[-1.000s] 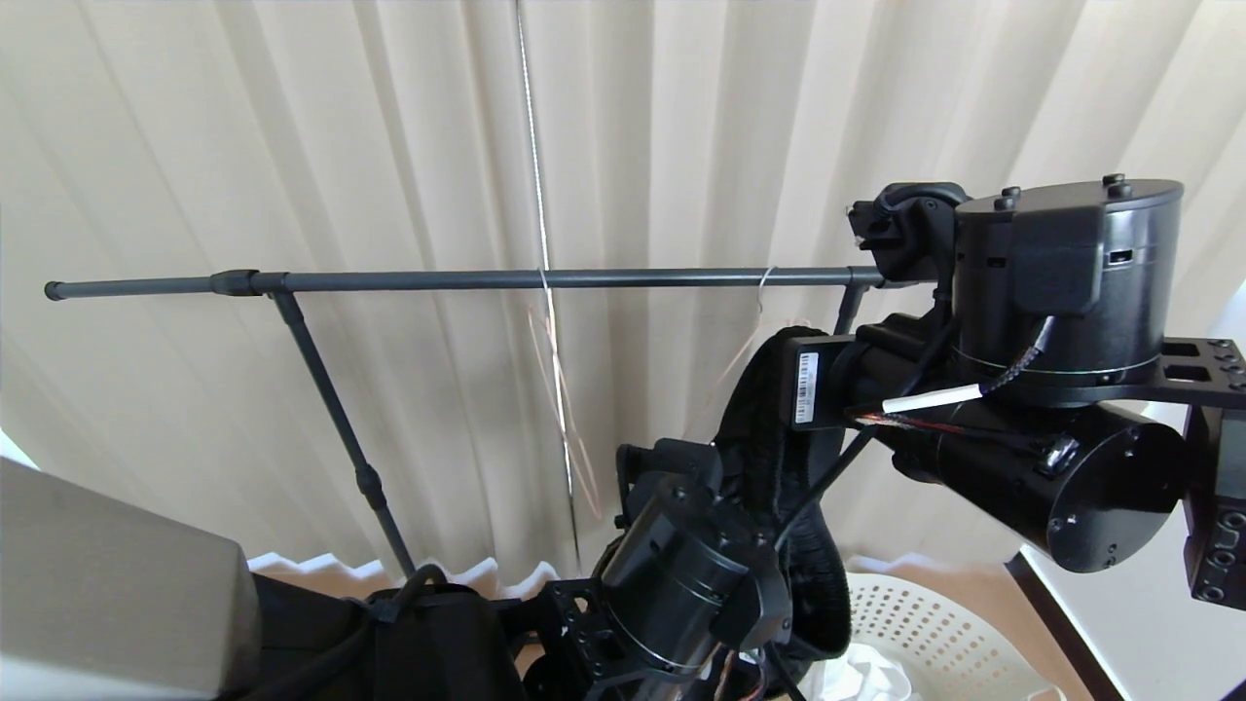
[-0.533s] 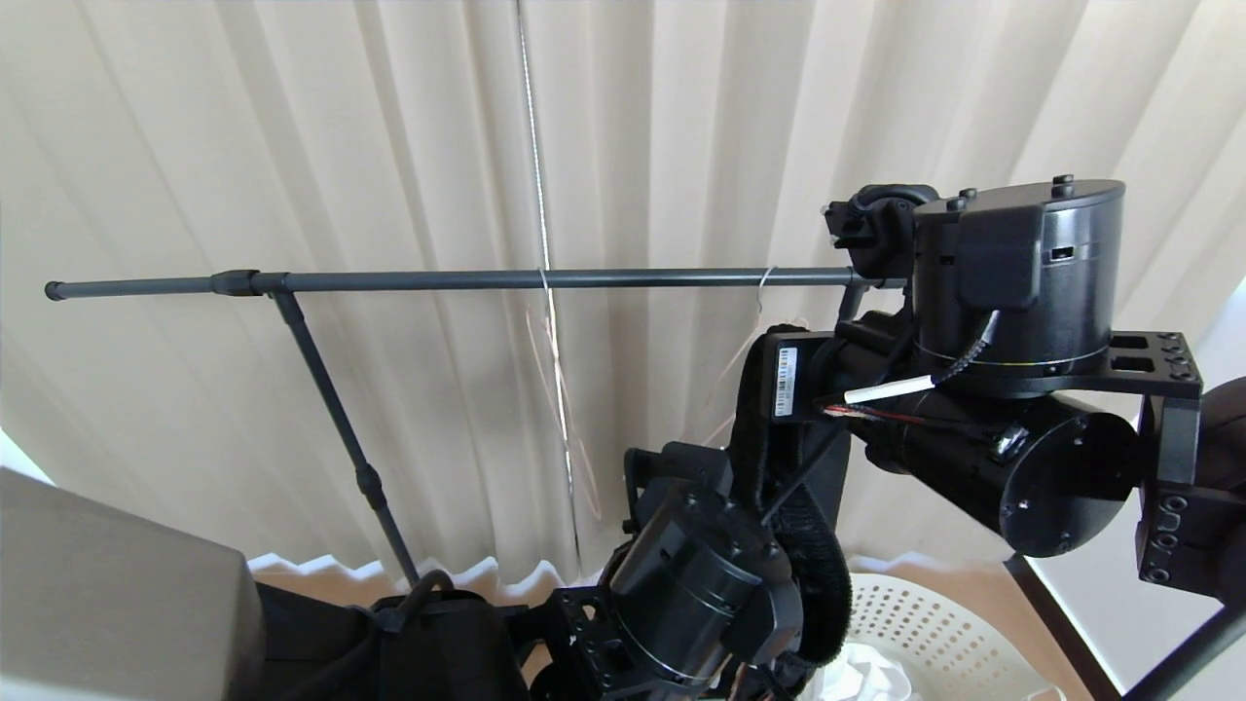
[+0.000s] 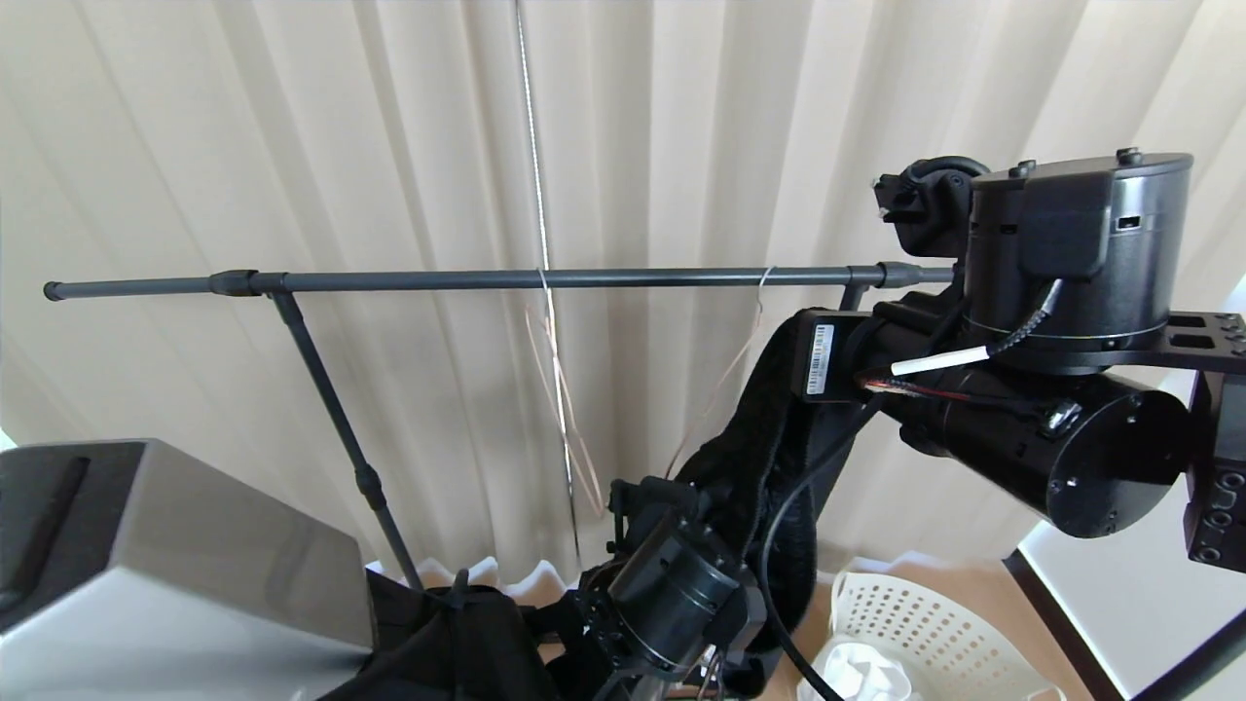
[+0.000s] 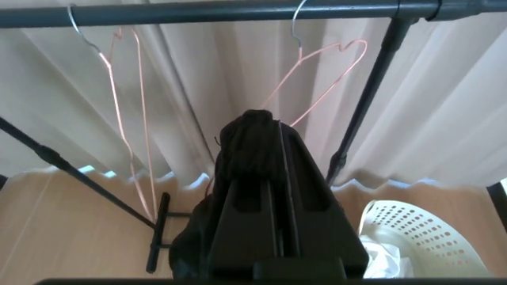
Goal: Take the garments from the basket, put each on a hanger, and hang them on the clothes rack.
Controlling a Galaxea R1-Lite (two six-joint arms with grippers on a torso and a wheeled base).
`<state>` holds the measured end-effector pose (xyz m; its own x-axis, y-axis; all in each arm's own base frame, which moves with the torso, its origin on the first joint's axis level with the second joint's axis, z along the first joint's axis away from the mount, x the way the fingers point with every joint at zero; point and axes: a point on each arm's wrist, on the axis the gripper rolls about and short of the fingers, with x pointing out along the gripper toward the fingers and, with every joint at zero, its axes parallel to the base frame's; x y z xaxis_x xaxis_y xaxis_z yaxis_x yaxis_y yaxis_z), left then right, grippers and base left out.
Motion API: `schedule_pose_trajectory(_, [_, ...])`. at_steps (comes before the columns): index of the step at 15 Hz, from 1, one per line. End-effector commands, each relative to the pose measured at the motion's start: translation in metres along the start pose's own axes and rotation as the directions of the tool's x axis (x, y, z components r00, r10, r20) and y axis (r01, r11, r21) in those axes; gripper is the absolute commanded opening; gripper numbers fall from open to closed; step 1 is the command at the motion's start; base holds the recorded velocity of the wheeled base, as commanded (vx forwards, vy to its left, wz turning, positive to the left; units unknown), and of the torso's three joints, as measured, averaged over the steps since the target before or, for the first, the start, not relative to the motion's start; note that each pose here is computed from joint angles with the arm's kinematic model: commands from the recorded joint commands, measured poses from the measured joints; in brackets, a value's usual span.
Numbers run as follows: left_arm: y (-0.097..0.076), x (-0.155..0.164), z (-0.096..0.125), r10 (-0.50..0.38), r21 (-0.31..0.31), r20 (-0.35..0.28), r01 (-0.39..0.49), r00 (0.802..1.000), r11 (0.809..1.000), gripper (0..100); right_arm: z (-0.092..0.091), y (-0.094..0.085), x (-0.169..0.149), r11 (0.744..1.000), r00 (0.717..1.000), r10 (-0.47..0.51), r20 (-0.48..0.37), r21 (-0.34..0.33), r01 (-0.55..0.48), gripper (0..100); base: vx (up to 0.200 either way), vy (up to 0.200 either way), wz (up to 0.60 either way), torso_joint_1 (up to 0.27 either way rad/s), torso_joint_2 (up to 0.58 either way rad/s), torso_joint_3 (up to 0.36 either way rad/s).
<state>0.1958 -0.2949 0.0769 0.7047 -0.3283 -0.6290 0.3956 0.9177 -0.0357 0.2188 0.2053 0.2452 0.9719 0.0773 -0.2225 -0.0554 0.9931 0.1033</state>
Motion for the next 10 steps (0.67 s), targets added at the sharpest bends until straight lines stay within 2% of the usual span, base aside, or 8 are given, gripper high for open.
schedule_pose_trajectory(1, [0.003,-0.014,-0.004,-0.01,0.016,-0.006,0.01,1.0,1.0,100,0.006,-0.007,-0.001,1.0,1.0,-0.014,0.015,0.016,0.014,0,0.0,0.0,0.0,0.0,0.0,0.0])
schedule_pose_trajectory(5, [0.01,-0.025,-0.026,0.003,0.054,-0.058,0.0,0.998,0.999,100,0.012,-0.016,0.002,0.998,0.998,-0.047,0.03,0.041,0.045,0,0.0,0.0,0.0,0.0,0.0,0.0])
schedule_pose_trajectory(7, [0.016,-0.031,-0.026,0.012,0.031,-0.052,-0.011,0.999,0.999,100,0.018,-0.025,-0.001,0.996,0.997,-0.064,0.045,0.057,0.061,0,0.0,0.0,0.0,0.0,0.0,0.0])
schedule_pose_trajectory(8, [0.017,-0.034,-0.023,0.009,0.021,-0.041,-0.008,0.999,1.0,0,0.019,-0.027,-0.002,0.996,0.997,-0.066,0.048,0.058,0.064,0,0.0,0.0,0.0,0.0,0.0,0.0])
schedule_pose_trajectory(10, [0.024,-0.045,-0.007,0.001,-0.02,0.012,-0.001,1.0,1.0,0,0.016,-0.033,-0.01,0.997,0.997,-0.061,0.039,0.043,0.059,0,0.0,0.0,0.0,0.0,0.0,0.0])
